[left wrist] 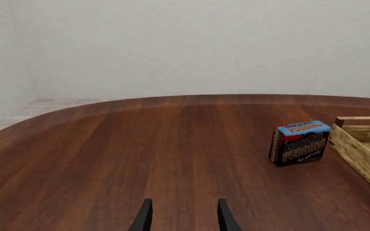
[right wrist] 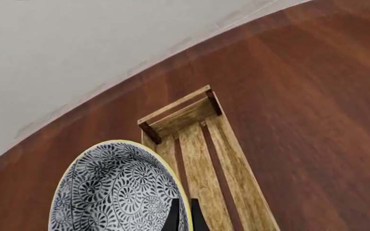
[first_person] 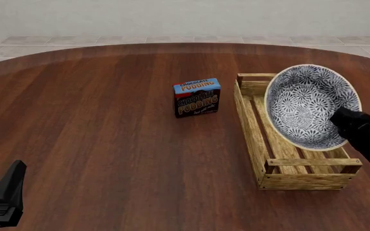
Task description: Pick up the bowl on the left and put it in the tray.
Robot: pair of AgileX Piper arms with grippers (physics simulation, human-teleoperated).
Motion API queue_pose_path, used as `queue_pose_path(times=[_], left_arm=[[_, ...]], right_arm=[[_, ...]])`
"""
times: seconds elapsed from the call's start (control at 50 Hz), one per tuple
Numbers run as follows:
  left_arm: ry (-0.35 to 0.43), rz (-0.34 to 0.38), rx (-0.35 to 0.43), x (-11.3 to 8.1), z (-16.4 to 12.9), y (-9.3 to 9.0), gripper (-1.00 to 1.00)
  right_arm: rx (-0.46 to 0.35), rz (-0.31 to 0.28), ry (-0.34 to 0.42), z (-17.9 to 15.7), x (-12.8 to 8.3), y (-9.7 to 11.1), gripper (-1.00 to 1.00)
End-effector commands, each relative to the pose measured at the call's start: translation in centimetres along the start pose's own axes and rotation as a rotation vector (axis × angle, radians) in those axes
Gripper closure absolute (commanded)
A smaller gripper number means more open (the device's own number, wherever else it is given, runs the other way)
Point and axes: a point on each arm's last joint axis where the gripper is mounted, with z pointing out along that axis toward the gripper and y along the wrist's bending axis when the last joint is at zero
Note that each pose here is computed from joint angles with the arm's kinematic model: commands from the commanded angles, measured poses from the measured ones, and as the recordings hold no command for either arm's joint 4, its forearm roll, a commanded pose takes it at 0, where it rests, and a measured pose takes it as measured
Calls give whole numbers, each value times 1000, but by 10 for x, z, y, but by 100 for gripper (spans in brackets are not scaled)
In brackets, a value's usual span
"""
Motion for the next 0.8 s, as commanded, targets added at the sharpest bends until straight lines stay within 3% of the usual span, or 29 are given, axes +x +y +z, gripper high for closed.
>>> queue_pose_path(times=[0.02, 0.8], left_arm=[[0, 0, 0, 0, 0, 0, -100], [0, 0, 0, 0, 0, 0, -100]], right_arm=[[13, 32, -6, 2, 2, -4, 100], [38, 46, -7, 16, 4, -10, 100]])
